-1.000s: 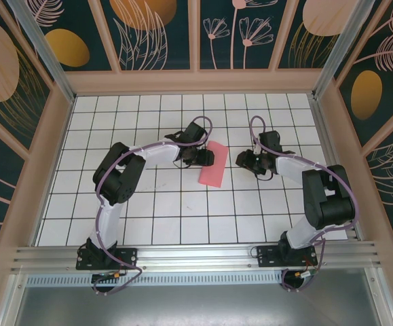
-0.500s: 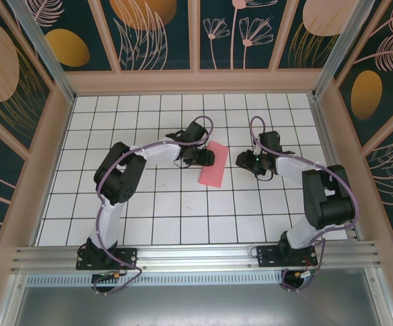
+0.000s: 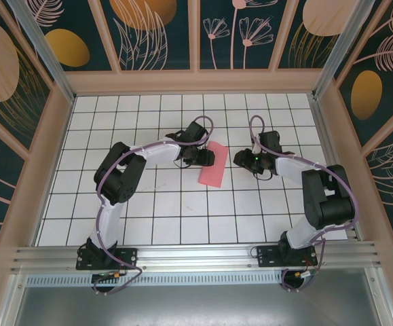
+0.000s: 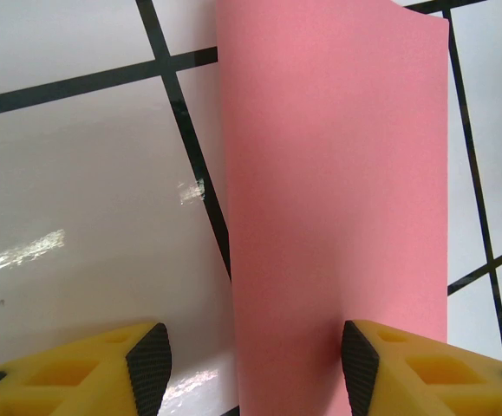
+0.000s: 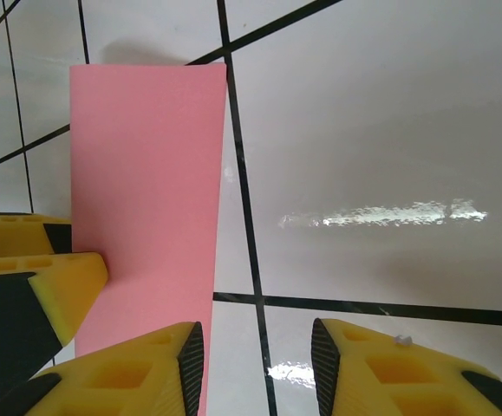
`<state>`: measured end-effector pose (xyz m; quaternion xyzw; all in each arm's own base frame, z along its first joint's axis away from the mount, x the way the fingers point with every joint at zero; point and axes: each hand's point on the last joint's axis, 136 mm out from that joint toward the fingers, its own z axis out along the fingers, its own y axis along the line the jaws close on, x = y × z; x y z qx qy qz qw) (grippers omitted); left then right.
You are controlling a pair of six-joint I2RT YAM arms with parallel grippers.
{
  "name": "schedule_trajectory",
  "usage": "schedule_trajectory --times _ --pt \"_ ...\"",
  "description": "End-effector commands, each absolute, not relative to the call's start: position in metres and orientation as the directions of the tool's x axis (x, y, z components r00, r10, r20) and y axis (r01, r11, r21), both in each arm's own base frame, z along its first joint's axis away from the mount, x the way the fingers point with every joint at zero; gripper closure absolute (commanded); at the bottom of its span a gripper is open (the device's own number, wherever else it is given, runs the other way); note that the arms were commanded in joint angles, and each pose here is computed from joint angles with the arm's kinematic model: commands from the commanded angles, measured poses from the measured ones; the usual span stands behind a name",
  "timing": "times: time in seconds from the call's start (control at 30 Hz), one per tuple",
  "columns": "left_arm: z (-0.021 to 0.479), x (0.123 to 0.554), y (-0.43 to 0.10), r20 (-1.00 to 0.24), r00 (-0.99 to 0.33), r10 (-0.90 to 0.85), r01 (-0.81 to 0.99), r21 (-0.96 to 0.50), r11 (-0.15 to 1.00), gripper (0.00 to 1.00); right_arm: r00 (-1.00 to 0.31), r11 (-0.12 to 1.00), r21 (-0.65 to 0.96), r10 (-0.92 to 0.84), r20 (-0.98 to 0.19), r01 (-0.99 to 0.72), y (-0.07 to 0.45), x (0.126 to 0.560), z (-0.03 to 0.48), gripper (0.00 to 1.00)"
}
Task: Fold a paper plane with a square sheet of paper (fold left side to right side)
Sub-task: First fold in half a square sheet of paper at the center of the table, then hold the square sheet of paper at the center of the table.
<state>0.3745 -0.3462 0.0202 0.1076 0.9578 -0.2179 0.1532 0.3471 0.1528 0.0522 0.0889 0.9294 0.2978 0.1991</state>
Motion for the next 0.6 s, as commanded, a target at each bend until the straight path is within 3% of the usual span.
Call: schedule_trajectory --times 0.0,0.43,0.57 --pt "-0.027 0.35 -0.358 -0.262 -0.941 0.215 0.306 -0.384 0.871 0.43 -0.911 0.789 0.612 0.282 -0.3 0.042 0.161 0.346 0.051 0.59" --pt "-0.028 0.35 -0.357 -0.263 -0.941 0.214 0.305 -0.381 0.873 0.42 -0.92 0.728 0.685 0.287 -0.267 0.028 0.188 0.35 0.053 0.61" --pt "-0.028 0.35 -0.357 -0.262 -0.941 0.214 0.304 -0.381 0.873 0.42 -0.924 0.724 0.689 0.289 -0.252 0.039 0.197 0.354 0.05 0.68"
